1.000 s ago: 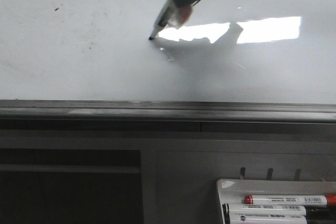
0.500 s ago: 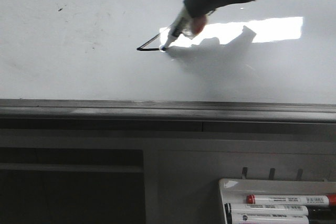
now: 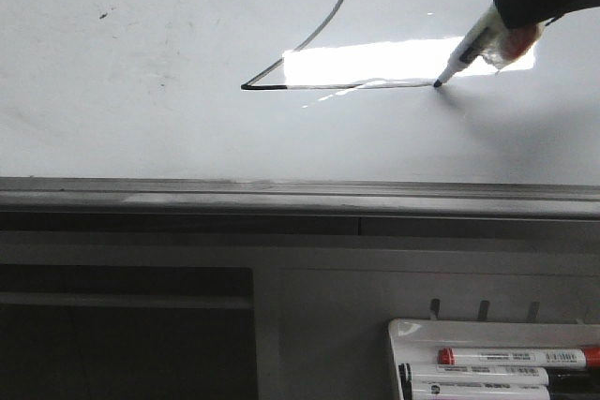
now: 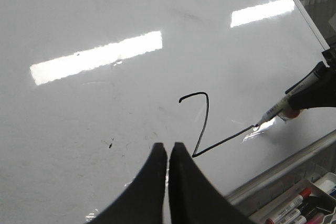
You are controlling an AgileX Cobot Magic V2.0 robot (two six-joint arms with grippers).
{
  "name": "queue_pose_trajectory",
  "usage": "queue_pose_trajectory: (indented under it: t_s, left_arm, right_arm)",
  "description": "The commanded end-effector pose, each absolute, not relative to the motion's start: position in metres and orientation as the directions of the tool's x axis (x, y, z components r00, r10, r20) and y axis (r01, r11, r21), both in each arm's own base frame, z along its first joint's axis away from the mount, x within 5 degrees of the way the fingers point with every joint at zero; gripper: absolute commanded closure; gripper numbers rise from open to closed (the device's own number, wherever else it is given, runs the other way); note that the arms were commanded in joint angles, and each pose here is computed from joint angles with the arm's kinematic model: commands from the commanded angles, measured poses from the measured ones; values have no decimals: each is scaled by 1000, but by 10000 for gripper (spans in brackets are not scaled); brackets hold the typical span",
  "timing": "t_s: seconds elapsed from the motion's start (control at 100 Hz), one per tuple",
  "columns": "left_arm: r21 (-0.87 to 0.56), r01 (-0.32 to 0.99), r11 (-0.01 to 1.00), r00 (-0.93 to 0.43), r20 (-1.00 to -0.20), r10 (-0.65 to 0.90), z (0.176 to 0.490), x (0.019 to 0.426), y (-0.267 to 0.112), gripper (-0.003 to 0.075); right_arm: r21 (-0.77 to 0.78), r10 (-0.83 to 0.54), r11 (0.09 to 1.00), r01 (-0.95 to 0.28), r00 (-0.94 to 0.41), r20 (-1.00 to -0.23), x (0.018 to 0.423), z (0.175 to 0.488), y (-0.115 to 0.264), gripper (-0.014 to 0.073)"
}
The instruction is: Write number 2 on whiteboard
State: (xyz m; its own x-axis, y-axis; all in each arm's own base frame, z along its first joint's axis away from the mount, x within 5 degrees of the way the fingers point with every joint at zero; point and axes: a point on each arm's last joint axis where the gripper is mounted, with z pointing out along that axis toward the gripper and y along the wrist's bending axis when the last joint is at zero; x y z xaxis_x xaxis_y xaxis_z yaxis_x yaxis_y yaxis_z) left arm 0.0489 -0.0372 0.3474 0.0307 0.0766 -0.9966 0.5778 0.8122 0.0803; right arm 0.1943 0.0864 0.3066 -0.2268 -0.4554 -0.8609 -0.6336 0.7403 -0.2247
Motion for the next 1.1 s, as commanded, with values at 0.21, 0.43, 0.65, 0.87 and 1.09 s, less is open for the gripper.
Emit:
queue_pose_trajectory:
  t_s: [0.21, 0.43, 0.65, 0.87, 1.09]
  left_arm:
    - [28, 582, 813, 54, -999, -4, 369, 51, -39, 315]
    - [133, 694, 707, 17, -986, 169, 389, 62, -60, 317]
    - [150, 834, 532, 8, -965, 261, 405, 73, -87, 378]
    - [60, 935, 350, -60, -945, 322, 412, 78, -108, 408]
    - [72, 951, 300, -43, -932, 360, 415, 93, -120, 403]
  right_arm:
    - [-280, -406, 523, -805, 54, -912, 136, 365, 119, 655]
    - [-299, -361, 408, -863, 148, -921, 118, 374, 146, 655]
    - [-316, -326, 424, -849, 182, -928, 121, 373, 163, 655]
    - [-320, -308, 413, -852, 200, -930, 119, 384, 164, 655]
    - [-323, -305, 360, -875, 217, -927, 113, 392, 167, 655]
